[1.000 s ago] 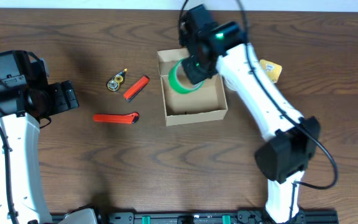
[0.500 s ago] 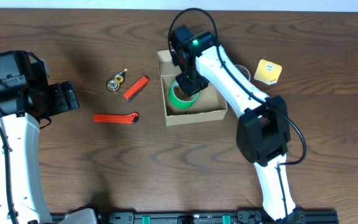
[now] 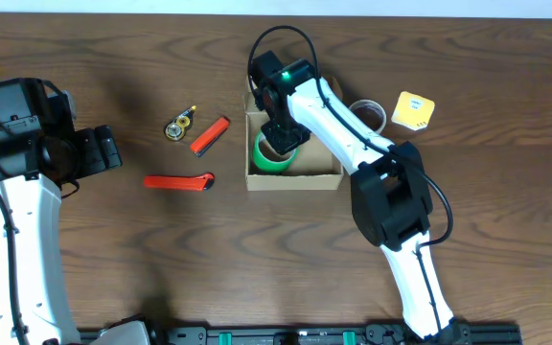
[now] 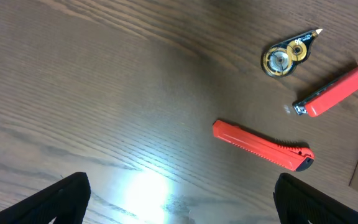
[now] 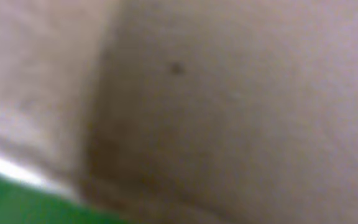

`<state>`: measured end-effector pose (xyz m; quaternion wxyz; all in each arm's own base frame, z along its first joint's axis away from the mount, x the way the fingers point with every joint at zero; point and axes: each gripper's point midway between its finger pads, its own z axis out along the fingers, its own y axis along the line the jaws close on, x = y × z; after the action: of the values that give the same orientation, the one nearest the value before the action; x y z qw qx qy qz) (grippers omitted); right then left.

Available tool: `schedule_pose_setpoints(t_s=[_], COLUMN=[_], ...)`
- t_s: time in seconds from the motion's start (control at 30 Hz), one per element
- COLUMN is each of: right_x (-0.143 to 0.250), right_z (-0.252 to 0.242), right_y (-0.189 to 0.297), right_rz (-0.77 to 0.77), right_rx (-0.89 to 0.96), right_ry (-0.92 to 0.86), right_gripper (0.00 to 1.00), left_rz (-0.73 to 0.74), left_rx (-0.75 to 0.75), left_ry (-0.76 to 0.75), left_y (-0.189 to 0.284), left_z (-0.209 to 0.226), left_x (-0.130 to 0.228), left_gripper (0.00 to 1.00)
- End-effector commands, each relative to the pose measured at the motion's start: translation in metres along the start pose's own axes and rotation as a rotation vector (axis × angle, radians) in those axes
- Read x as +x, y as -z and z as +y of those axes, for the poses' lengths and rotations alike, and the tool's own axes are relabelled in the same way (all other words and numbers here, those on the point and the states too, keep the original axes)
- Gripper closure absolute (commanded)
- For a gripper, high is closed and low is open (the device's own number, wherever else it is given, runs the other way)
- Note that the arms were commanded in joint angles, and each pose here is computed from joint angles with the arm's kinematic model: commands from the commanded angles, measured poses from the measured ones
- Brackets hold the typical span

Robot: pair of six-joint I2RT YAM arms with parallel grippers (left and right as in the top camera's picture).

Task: Pack container
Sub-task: 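Carry the green tape into the box and release it, then move the right gripper to the white tape roll and grasp it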

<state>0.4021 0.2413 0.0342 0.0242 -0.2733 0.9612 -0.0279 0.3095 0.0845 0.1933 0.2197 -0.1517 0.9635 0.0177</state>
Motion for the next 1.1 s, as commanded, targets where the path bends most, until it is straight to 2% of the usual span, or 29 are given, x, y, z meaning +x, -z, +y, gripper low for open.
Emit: schedule_pose_setpoints(t_s=[0.0, 0.17, 0.3, 0.47, 0.67, 0.87, 1.07], right_x=[-0.003, -0.003, -0.004, -0.007, 0.004, 0.024, 0.047], right_z=[0.005, 0.007, 0.006, 0.000, -0.028, -0.089, -0.178], right_y=[0.002, 0.005, 0.023, 0.087, 0.169, 0.195, 0.174], right_rz=[-0.010, -0.014, -0.041, -0.172, -0.339, -0.371, -0.354], right_rx=[0.003, 0.004, 0.003, 0.025, 0.112, 0.128, 0.077], right_ry=[0.019, 0.022, 0.021, 0.016, -0.027, -0.184, -0.476], right_gripper=[0.69, 0.57, 0.57, 0.57, 0.46, 0.34, 0.32], left_rz=[-0.011, -0.012, -0.015, -0.023, -0.024, -0.015, -0.003], left_rx=[-0.002, -0.002, -0.002, -0.002, -0.002, -0.002, -0.002], left_ry=[0.010, 0.010, 0.010, 0.010, 0.010, 0.010, 0.010], left_y=[0.004, 0.004, 0.004, 0.004, 0.003, 0.001, -0.003], left_z=[0.002, 0.002, 0.002, 0.002, 0.002, 0.002, 0.002], left_x=[-0.004, -0.004, -0.005, -0.007, -0.008, -0.006, -0.005], left_gripper=[0.05, 0.05, 0.05, 0.05, 0.05, 0.05, 0.05])
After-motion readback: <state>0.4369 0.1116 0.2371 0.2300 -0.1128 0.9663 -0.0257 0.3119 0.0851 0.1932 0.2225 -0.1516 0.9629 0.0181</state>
